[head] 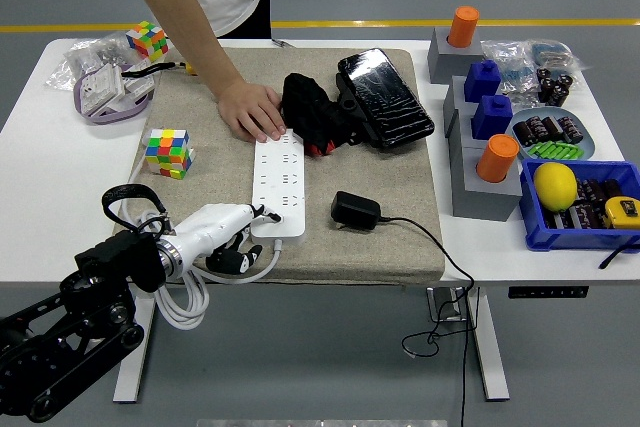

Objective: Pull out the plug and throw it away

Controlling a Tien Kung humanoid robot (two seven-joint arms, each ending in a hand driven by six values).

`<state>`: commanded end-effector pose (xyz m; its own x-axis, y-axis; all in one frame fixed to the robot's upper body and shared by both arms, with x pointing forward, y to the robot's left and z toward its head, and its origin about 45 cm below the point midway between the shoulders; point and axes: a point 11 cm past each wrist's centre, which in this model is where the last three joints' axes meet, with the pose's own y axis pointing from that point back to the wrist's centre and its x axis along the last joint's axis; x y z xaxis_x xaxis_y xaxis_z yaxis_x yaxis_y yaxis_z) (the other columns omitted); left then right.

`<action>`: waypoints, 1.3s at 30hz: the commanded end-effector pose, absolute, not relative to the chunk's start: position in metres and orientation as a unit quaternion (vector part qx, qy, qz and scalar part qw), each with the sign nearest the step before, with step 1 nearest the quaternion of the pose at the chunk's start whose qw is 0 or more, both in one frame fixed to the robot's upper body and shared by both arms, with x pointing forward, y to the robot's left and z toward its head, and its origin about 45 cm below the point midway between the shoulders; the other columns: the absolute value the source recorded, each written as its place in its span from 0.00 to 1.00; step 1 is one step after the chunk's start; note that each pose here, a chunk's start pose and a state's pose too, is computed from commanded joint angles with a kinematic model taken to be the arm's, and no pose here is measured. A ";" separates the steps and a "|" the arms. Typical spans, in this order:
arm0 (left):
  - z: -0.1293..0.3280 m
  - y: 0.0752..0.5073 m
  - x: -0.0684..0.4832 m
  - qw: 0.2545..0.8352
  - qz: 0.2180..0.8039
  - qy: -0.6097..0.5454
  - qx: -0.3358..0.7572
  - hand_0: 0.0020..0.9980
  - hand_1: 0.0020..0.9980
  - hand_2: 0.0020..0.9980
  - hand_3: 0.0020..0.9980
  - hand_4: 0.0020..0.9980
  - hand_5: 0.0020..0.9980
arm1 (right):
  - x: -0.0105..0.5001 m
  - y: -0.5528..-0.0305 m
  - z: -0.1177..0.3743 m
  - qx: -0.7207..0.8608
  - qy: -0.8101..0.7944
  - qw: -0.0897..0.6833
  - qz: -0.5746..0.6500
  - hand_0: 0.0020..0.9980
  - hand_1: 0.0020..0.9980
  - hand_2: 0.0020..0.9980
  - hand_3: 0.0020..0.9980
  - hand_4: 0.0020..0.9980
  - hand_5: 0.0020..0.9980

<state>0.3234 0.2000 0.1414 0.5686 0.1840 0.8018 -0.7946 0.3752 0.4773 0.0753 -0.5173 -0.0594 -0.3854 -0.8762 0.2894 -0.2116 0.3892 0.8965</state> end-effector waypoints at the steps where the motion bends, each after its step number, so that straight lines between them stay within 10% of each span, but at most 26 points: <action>1: 0.142 0.200 0.323 0.759 0.322 -0.334 0.457 0.05 0.04 0.11 0.82 0.50 0.00 | 0.076 -0.517 -0.059 0.375 -0.726 0.409 -0.406 0.57 0.65 0.67 0.57 0.97 0.49; 15: 0.134 0.198 0.323 0.760 0.315 -0.325 0.466 0.05 0.04 0.11 0.81 0.50 0.00 | 0.077 -0.516 -0.060 0.376 -0.727 0.408 -0.406 0.57 0.65 0.67 0.57 0.97 0.49; 32: 0.196 0.198 0.352 0.752 0.442 -0.371 0.318 0.07 0.05 0.12 0.81 0.56 0.00 | 0.077 -0.516 -0.060 0.375 -0.726 0.408 -0.407 0.57 0.64 0.67 0.57 0.97 0.49; 33: 0.198 0.202 0.355 0.748 0.452 -0.371 0.315 0.20 0.19 0.31 0.82 0.75 0.11 | 0.076 -0.515 -0.060 0.375 -0.726 0.408 -0.407 0.57 0.65 0.67 0.57 0.97 0.49; 38: 0.202 0.214 0.364 0.737 0.485 -0.359 0.306 0.20 0.19 0.31 0.82 0.75 0.11 | 0.076 -0.515 -0.061 0.374 -0.726 0.409 -0.408 0.57 0.65 0.67 0.57 0.97 0.49; 39: 0.203 0.216 0.366 0.734 0.490 -0.358 0.304 0.36 0.52 0.53 0.86 0.85 0.16 | 0.076 -0.515 -0.061 0.374 -0.726 0.409 -0.407 0.57 0.65 0.67 0.57 0.97 0.49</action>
<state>0.3656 0.2164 0.2033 0.2634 0.5022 0.8237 -0.9374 0.3350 0.0955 0.0761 -0.5151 -0.0606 -0.3851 -0.8766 0.2886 -0.2099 0.3877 0.8976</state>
